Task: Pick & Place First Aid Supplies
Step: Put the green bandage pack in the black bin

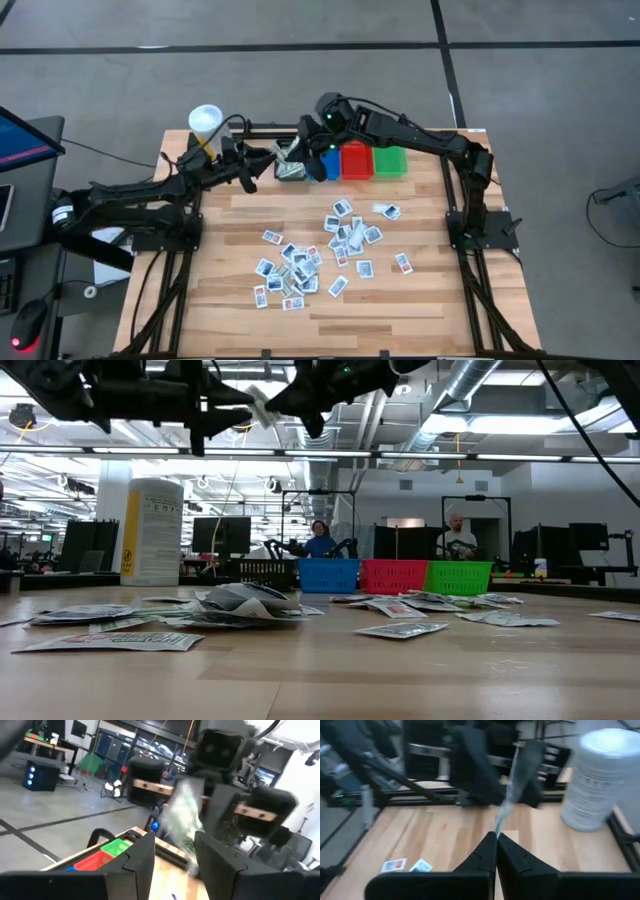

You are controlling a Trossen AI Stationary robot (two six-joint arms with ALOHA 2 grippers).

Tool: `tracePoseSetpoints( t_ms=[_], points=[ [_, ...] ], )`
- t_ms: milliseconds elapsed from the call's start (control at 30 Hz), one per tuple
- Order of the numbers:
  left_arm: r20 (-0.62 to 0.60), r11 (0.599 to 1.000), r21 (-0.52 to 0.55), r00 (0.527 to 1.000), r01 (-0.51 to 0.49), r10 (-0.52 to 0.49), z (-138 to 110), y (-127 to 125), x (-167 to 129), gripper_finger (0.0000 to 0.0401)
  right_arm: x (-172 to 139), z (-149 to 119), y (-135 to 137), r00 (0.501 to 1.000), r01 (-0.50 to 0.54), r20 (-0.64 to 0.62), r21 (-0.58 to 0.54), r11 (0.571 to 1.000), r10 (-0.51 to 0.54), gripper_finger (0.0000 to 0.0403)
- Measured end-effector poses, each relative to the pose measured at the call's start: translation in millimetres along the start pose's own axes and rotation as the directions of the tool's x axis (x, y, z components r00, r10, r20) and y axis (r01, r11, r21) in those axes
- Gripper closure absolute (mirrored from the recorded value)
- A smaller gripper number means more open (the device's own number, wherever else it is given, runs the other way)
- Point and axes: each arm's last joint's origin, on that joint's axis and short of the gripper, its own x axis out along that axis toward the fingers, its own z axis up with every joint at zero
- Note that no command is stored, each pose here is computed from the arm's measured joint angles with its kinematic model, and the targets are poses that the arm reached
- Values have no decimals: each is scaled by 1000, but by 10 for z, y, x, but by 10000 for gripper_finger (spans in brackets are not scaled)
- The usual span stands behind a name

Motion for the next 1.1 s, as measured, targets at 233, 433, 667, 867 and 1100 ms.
tracePoseSetpoints(
  t_ms=[233,433,667,867,1100],
  points=[
    [-5,996,-2,996,86,-86,-94,68,136,275,-6,-33,10,998,-53,-26,-49,997,52,403],
    [14,989,9,989,148,-148,-120,69,187,286,-7,-63,3,998,-29,-56,-64,998,26,403],
    [-25,979,8,978,206,-205,-155,62,198,294,-12,-118,-8,993,25,-114,-66,998,-33,403],
    [-40,960,35,960,279,-277,-139,32,182,296,-12,-112,-15,993,42,-109,-71,997,-49,403],
    [-45,959,35,959,283,-281,-143,31,182,296,20,-86,37,995,31,-91,-88,996,-39,403]
  ],
)
